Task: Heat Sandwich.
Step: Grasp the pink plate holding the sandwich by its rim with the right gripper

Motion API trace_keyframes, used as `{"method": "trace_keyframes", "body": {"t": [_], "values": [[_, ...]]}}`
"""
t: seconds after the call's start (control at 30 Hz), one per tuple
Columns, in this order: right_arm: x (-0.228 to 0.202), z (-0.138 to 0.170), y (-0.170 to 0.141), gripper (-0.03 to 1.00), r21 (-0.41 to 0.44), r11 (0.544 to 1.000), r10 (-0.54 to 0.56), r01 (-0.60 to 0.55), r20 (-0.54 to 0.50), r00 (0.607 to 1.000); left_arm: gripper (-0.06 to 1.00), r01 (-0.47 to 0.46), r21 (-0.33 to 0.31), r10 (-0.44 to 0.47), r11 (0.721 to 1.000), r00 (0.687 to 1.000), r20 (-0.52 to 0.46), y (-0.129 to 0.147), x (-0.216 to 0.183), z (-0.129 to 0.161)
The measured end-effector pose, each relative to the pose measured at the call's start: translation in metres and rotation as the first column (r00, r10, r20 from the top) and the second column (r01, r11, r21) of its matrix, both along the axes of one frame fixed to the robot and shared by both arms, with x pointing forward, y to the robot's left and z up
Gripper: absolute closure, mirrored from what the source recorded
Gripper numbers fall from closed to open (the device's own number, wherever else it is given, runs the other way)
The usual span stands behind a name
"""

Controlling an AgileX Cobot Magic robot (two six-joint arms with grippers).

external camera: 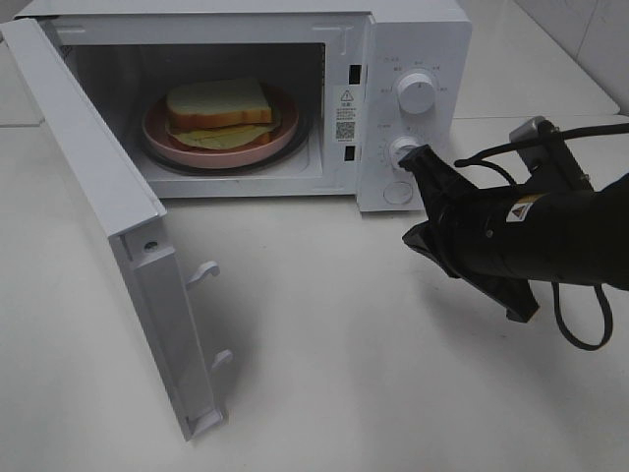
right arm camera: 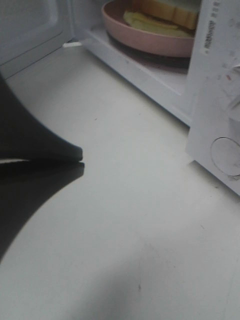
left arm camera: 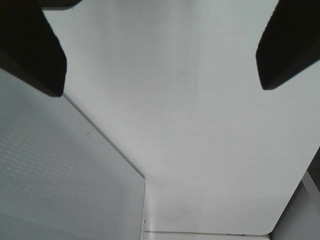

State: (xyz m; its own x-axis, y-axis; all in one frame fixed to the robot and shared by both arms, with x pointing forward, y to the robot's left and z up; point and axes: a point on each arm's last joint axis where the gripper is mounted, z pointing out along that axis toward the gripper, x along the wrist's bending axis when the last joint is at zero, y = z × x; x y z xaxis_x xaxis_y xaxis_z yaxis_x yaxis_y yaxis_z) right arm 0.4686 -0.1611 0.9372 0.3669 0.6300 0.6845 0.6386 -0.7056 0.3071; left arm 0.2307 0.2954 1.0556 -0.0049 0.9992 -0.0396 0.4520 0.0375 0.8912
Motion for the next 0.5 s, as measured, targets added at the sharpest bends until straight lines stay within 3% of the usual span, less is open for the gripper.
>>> {"method": "trace_keyframes", "body": {"t": [0.13, 0.27, 0.3, 0.5], "values": [[-0.005, 0.003, 0.000, 0.96, -0.065, 0.994, 0.086, -0.087, -0.004, 0.996, -0.03, 0.000, 0.000, 0.000, 1.000, 1.000, 0.000, 0.000, 0.000, 0.000], [-0.015, 0.011, -0.001, 0.95, -0.178, 0.951, 0.254, -0.253, -0.018, 0.967, -0.03, 0.000, 0.000, 0.000, 1.000, 1.000, 0.000, 0.000, 0.000, 0.000], [-0.015, 0.011, -0.001, 0.95, -0.178, 0.951, 0.254, -0.253, -0.018, 0.967, -0.03, 0.000, 0.000, 0.000, 1.000, 1.000, 0.000, 0.000, 0.000, 0.000], [-0.023, 0.017, 0.002, 0.95, -0.272, 0.853, 0.440, -0.445, -0.083, 0.894, -0.03, 0.000, 0.000, 0.000, 1.000, 1.000, 0.000, 0.000, 0.000, 0.000]]}}
